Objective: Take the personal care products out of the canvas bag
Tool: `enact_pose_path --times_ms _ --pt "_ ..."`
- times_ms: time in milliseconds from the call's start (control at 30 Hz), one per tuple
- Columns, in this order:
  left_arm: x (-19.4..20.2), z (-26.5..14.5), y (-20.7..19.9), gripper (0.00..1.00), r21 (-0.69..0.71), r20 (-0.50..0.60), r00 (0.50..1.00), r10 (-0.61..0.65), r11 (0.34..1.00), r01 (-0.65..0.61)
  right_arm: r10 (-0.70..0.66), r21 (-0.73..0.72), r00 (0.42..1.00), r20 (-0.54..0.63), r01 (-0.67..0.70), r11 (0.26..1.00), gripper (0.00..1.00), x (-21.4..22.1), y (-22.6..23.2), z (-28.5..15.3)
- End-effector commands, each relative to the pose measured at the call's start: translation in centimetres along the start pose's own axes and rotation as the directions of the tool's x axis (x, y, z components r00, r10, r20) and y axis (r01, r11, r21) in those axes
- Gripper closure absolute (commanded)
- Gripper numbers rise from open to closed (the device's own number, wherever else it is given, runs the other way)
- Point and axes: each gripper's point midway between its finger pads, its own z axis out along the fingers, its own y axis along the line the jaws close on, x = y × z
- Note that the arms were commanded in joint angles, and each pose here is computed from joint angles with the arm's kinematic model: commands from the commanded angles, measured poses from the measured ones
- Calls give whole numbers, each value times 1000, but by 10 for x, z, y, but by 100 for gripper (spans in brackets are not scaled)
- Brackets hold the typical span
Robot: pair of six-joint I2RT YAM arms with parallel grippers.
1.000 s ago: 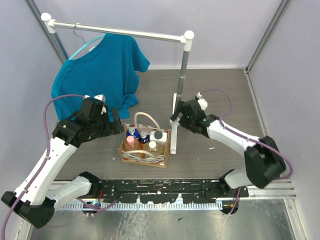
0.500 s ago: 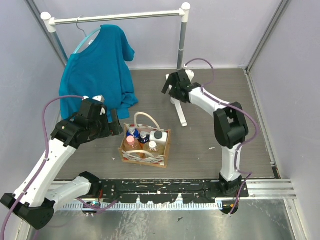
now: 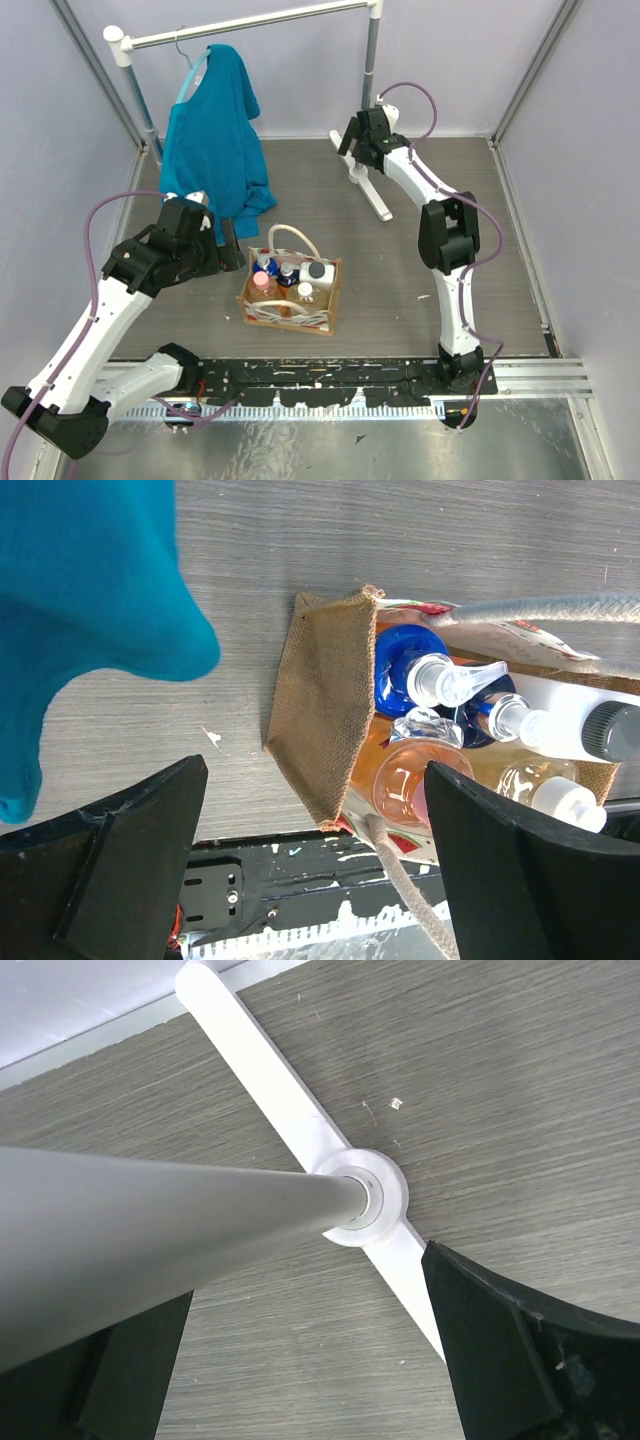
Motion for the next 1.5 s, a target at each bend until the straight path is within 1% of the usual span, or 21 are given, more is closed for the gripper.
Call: enact_pose_path --times_ms 0,67,100,200,333,400,467,600,667,800,867,967,1000,1100,1200,1333,1467 --pt "0 -4 -1 3 4 -1 1000 8 1000 -8 -45 -33 994 100 48 998 0 -53 5 -6" --pt "-1 -7 0 3 3 6 1000 6 1000 -6 -67 -102 995 68 74 992 0 -49 18 -7" --pt "-1 -8 1 3 2 11 1000 6 1000 -6 -77 -155 994 74 88 984 0 -50 29 -13" --pt "0 -8 3 3 -1 15 1000 3 1000 -3 -141 -250 984 104 163 954 0 -33 54 -34" --pt "1 -4 2 4 -3 3 1000 1 1000 -1 -248 -354 961 124 276 894 0 -6 91 -84" --pt "-1 -4 1 4 3 9 1000 11 1000 -11 -293 -349 946 138 324 880 0 4 102 -114" --pt "-4 -4 -1 4 12 22 1000 19 1000 -19 -324 -361 937 129 349 865 0 16 111 -146" --pt "-8 -4 -7 4 32 28 999 29 999 -30 -381 -306 919 100 393 867 0 36 105 -209" --pt "-7 0 -8 4 34 17 999 31 999 -32 -404 -315 912 75 406 858 0 49 102 -238" --pt "-4 7 -11 4 43 -9 1000 29 999 -29 -429 -308 897 105 440 844 0 67 91 -300" --pt "-3 10 -13 4 50 -12 1000 25 998 -24 -430 -347 897 104 438 829 0 75 87 -329" --pt "-4 13 -21 5 81 -15 1000 14 997 -13 -432 -470 900 63 408 782 0 101 90 -367" --pt "-4 14 -25 5 100 -17 1000 10 995 -8 -435 -488 899 49 401 775 0 108 88 -377" --pt "-7 12 -42 9 191 -16 1000 3 982 0 -461 -496 887 9 405 768 0 133 82 -393" --pt "-13 10 -53 12 248 12 1000 -17 969 13 -500 -492 866 -18 428 759 0 158 75 -389" --pt "-13 10 -54 12 251 18 1000 -22 968 17 -522 -448 851 -56 446 775 0 182 64 -367" --pt "-9 11 -51 12 239 -2 1000 -13 971 13 -544 -389 835 -80 477 788 4 197 53 -348"
